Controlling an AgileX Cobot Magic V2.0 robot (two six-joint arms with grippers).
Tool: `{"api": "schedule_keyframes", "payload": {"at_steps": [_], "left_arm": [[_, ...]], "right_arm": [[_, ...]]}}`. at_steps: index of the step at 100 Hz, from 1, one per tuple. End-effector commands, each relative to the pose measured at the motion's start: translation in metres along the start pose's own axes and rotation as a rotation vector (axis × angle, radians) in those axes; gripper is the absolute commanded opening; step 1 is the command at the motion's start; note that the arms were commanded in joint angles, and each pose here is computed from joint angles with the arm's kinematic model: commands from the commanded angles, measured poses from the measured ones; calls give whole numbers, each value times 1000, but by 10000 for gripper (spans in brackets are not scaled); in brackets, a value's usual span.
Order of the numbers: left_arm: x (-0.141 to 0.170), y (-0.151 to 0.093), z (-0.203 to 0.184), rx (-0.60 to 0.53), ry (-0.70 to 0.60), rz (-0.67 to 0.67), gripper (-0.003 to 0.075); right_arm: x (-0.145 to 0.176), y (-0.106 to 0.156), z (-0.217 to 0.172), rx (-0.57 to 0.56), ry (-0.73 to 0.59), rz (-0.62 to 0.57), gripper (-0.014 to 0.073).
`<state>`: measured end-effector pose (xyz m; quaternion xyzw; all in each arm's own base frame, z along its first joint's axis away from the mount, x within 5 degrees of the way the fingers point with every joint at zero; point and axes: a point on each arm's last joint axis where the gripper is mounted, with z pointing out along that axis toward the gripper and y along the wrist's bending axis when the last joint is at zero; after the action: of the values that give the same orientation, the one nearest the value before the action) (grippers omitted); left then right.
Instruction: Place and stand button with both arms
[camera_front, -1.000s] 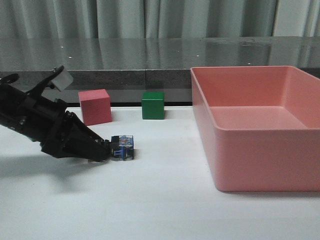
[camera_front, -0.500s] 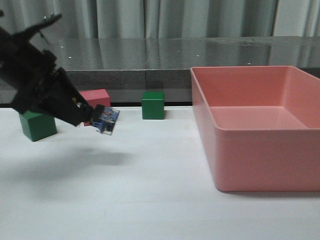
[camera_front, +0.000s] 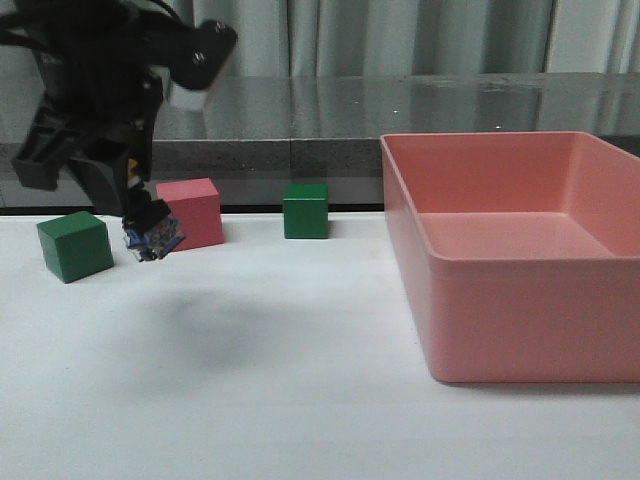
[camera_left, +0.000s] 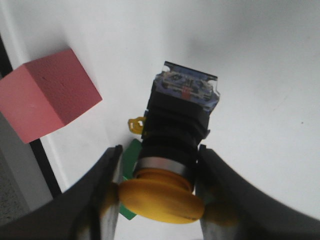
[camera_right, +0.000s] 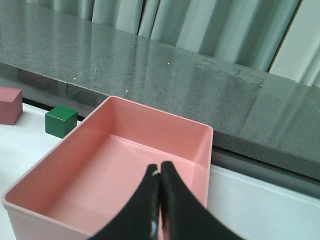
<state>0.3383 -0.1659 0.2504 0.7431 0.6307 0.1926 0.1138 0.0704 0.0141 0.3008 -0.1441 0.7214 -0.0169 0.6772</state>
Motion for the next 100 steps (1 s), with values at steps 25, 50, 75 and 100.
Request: {"api": "schedule_keyframes", "payload": {"at_steps": [25,50,75,100], "left_arm": [[-35,-1,21,-48,166,131,-19],[-39,-1,20,-51,163,92,52],[-39,8,7,-73,150,50,536],[-20,3,-23,-35,216,3,551]], "right_arm": [[-15,-6,-2,53,-92,5,-61],[-15,-6,-2,53,-92,5,-61],[-15,-6,-2,53,-92,5,-61],[-15,-6,-2,53,-92,5,-61]]}}
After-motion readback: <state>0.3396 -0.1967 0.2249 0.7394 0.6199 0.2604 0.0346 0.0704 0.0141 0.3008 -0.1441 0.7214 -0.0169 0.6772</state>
